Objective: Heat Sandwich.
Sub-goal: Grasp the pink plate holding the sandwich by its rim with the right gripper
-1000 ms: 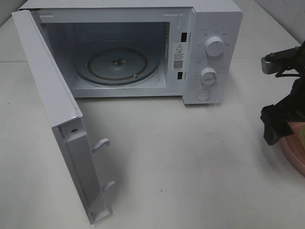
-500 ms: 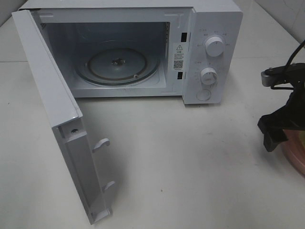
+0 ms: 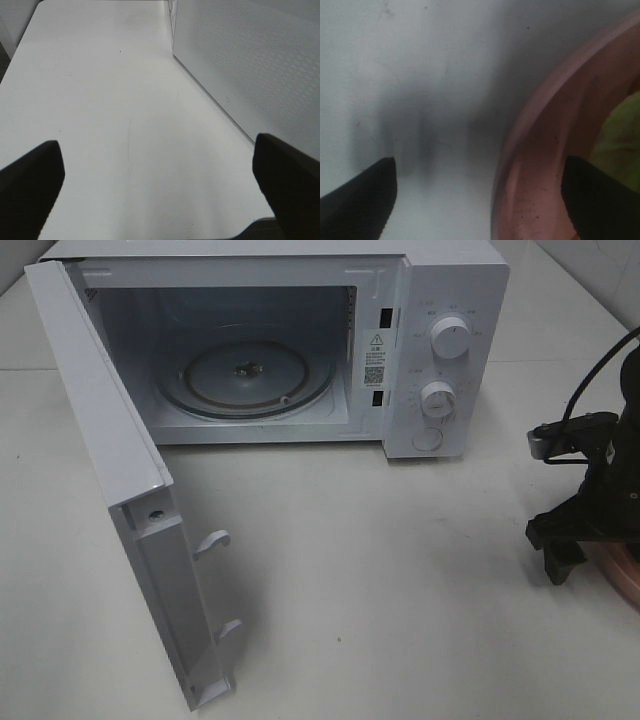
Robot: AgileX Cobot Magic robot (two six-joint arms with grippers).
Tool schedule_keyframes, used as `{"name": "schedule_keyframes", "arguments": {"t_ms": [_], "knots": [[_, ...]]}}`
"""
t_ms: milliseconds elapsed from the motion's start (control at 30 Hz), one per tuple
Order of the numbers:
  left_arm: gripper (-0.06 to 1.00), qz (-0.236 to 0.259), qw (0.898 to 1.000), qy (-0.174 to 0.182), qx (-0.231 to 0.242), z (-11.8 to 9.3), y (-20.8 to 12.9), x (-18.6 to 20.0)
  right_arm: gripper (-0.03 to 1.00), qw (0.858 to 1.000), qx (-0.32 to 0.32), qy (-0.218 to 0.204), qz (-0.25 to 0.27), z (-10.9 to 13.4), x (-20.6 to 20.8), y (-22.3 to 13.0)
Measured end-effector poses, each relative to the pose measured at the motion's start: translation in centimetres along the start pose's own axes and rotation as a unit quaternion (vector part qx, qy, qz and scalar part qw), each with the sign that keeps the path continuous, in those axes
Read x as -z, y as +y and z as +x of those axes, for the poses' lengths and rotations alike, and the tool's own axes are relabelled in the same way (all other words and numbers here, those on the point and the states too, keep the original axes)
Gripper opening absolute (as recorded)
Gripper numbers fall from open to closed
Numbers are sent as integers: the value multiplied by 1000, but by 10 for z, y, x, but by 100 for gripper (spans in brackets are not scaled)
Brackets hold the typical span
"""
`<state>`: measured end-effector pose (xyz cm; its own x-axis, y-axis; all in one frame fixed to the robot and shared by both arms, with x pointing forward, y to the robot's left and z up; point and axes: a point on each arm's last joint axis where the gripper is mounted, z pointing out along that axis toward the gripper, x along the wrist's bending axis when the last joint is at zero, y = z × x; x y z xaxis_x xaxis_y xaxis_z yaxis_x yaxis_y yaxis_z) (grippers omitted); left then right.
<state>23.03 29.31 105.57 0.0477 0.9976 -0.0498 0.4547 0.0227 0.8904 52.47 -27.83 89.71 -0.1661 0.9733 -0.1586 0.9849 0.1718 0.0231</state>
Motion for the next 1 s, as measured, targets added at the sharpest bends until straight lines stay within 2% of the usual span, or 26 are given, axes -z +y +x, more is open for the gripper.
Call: {"name": "schedule_keyframes", "arguments": {"t_ms": [400, 700, 867, 933, 967, 1000], "knots": [[97, 0, 1000, 0, 0, 0, 0, 0, 83, 1000, 3, 1, -1, 1, -7, 2], [97, 0, 1000, 0, 0, 0, 0, 0, 78, 1000, 2, 3, 6, 2, -10, 3], [97, 0, 1000, 0, 0, 0, 0, 0, 67, 1000, -2, 3, 6, 2, -11, 3], [97, 0, 1000, 0, 0, 0, 0, 0, 59, 1000, -8, 2, 9, 2, -11, 2], [97, 0, 1000, 0, 0, 0, 0, 0, 47, 1000, -10, -3, 12, 1, -11, 2], [97, 0, 1000, 0, 0, 0, 0, 0, 47, 1000, -10, -3, 12, 1, -11, 2]]}}
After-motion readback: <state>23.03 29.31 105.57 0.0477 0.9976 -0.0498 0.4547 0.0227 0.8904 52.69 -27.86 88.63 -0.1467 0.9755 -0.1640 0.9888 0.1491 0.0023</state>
